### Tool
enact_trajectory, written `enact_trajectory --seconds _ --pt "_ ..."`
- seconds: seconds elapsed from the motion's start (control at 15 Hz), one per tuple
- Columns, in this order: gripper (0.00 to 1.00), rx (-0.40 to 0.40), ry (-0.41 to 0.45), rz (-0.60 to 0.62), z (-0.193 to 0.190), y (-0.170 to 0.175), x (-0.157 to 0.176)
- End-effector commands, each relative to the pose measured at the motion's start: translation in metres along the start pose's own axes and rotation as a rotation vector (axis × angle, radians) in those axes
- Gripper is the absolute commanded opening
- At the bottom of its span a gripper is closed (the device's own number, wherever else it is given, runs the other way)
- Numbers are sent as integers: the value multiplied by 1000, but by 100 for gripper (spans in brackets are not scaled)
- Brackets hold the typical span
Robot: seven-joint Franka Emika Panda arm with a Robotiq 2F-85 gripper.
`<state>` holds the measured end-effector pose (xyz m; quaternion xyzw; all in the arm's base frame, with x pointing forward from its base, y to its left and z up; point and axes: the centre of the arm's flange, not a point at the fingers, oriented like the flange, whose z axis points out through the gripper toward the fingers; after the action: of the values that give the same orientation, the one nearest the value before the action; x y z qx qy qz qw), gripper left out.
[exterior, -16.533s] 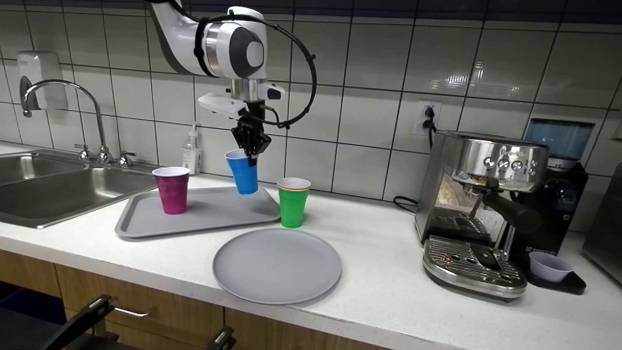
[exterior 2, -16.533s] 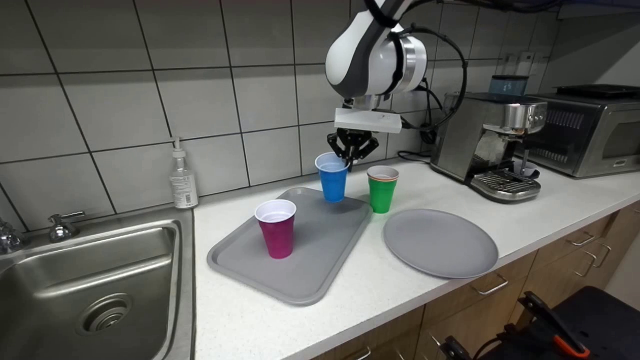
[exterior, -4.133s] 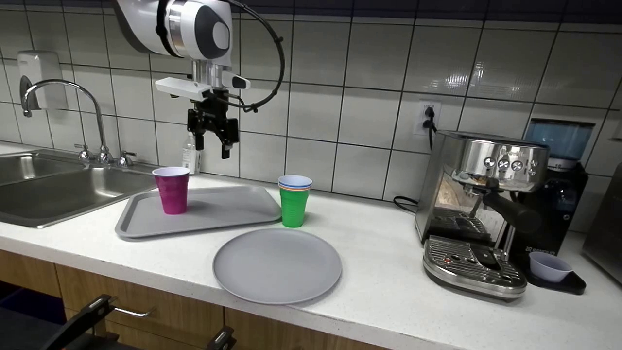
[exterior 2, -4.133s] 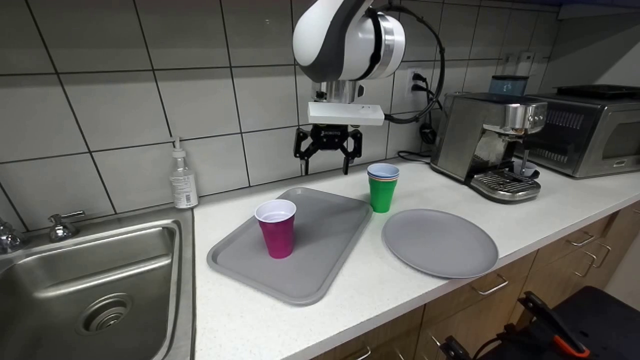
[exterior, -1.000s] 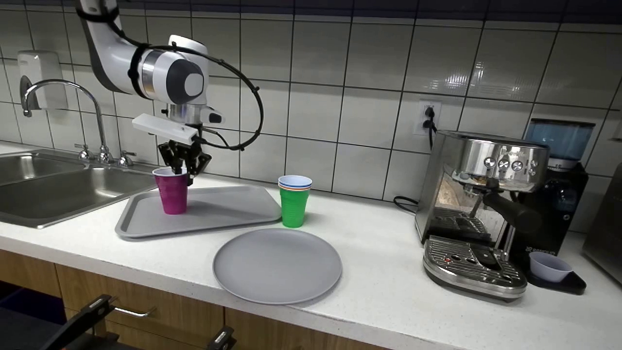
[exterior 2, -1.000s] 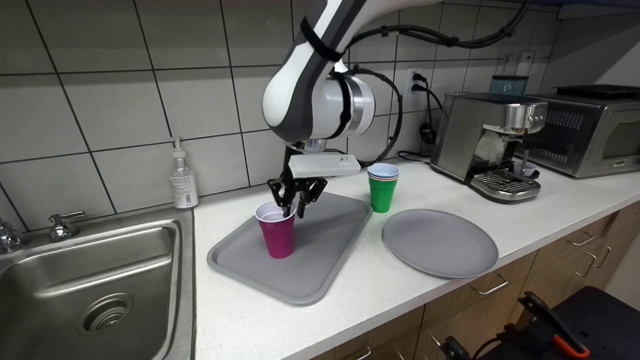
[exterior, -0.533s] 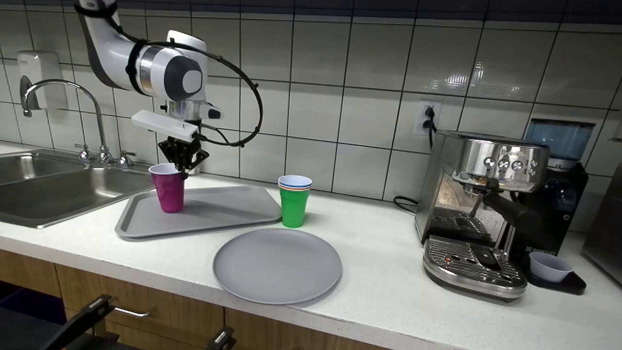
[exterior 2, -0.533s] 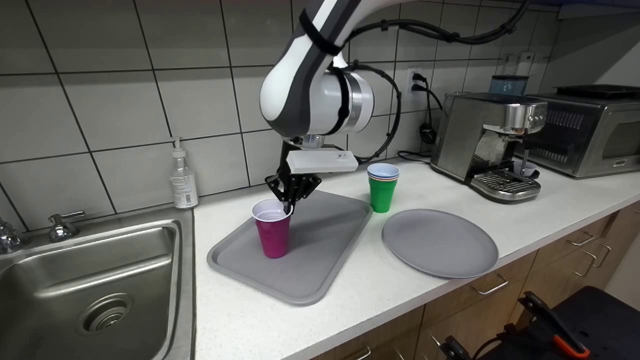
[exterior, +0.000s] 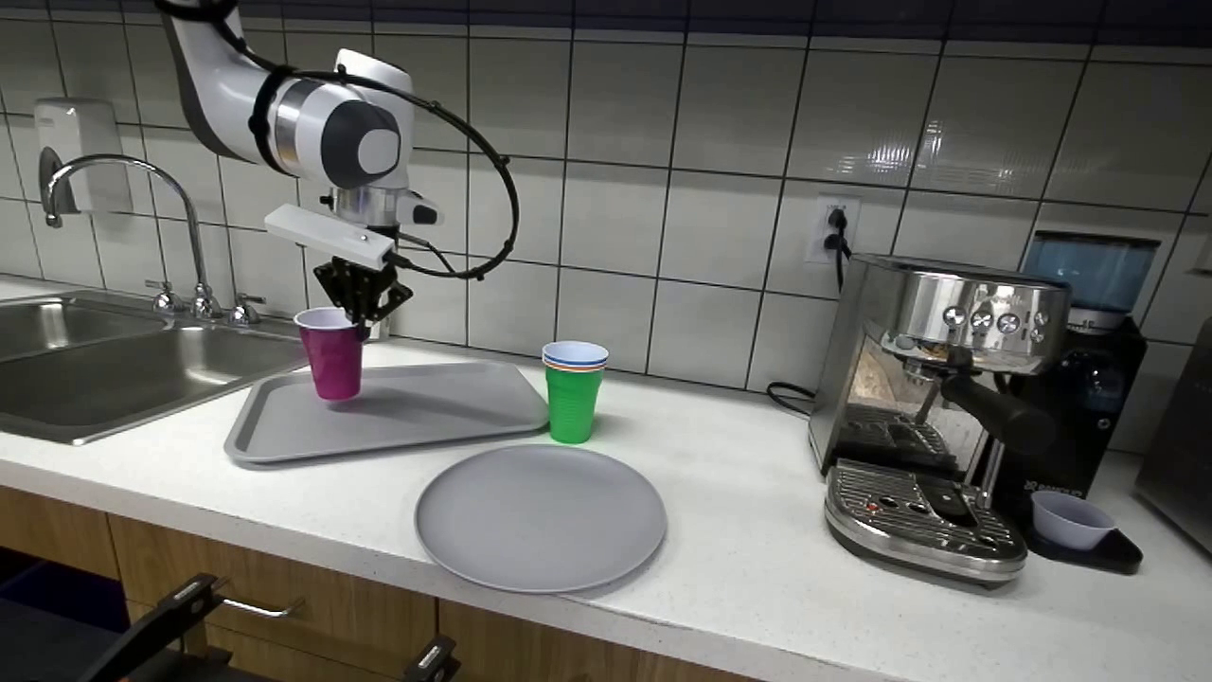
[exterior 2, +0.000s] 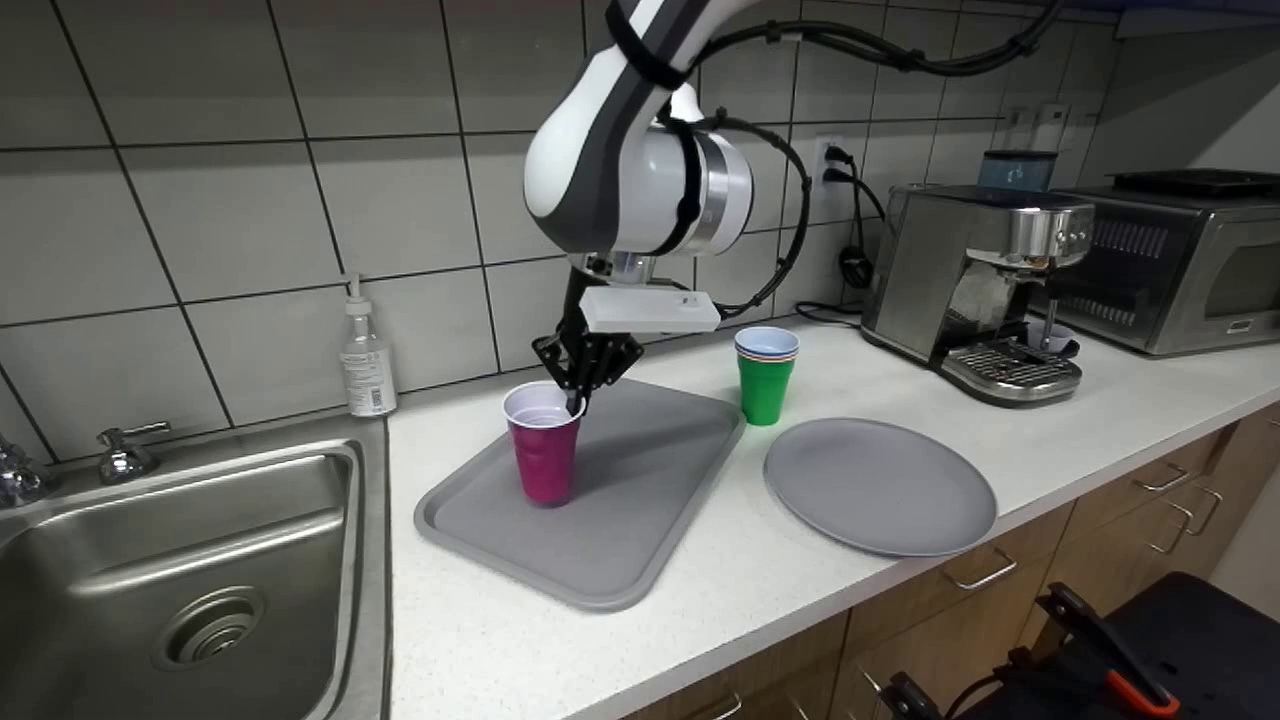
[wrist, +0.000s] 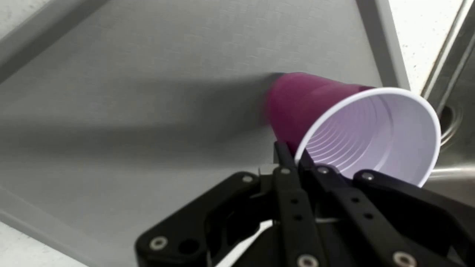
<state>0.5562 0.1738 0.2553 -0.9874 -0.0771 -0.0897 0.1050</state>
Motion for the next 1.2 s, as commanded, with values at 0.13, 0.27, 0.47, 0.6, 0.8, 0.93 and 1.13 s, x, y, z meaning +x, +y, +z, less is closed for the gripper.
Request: enact_trajectory --seconds 0.13,0.27,0.47,0.6,0.8,0.93,1.13 --pt "1 44 63 9 -49 32 -3" --pt "1 53 65 30 -61 44 -1" --pt "1 57 85 55 -77 62 1" --pt "1 61 89 63 -89 70 -1" --pt "1 80 70 44 -108 78 -6" --pt "1 96 41 18 -122 84 -10" --pt "1 99 13 1 -141 97 -15"
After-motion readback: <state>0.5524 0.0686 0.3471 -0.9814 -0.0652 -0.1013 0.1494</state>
